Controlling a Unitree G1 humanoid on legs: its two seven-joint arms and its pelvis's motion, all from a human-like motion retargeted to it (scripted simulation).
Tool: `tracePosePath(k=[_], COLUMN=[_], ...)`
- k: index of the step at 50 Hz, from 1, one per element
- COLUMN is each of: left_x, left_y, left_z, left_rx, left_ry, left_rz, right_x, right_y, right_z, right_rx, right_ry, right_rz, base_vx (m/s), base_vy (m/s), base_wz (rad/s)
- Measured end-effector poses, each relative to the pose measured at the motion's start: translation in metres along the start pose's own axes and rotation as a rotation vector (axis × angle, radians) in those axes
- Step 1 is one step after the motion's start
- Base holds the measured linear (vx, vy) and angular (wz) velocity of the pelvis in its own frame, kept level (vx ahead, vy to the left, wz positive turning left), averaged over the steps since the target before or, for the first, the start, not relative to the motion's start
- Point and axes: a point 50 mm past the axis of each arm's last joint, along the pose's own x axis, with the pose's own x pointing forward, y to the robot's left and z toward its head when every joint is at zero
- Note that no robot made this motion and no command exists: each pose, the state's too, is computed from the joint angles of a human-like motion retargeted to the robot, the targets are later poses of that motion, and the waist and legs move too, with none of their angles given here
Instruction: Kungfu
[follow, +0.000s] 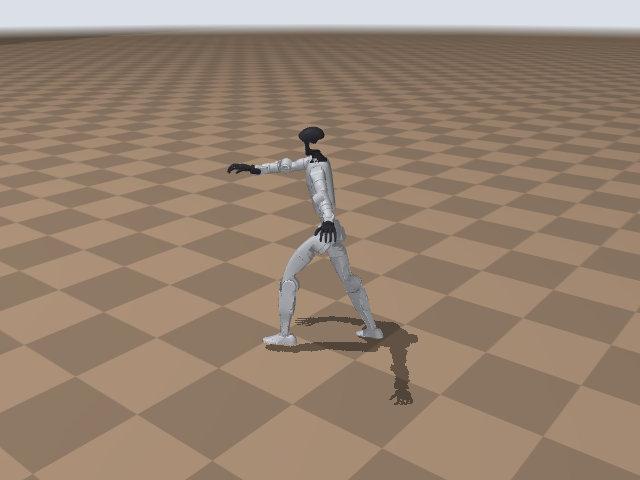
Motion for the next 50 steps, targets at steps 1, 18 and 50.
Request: tracePosePath(k=[1, 18, 50], left_x=[0.0, -0.02, -0.244], left_y=[0.0, 0.116, 0.144], left_z=[0.001, 0.23, 0.352], left_rx=[0.022, -0.533, -0.642], left_ry=[-0.005, -0.962, -2.102], left_rz=[0.007, 0.428, 0.348], right_x=[0.0, 0.002, -0.026], right_y=[0.0, -0.002, -0.021], right_z=[0.002, 0.034, 0.199], right_rx=[0.009, 0.039, 0.24], right_ry=[-0.014, -0.22, -0.858], right_rz=[-0.004, -0.123, -0.347], base_vx=[-0.09, -0.02, -0.19], base_vy=[-0.07, 0.02, 0.03], base_wz=[0.08, -0.2, -1.18])
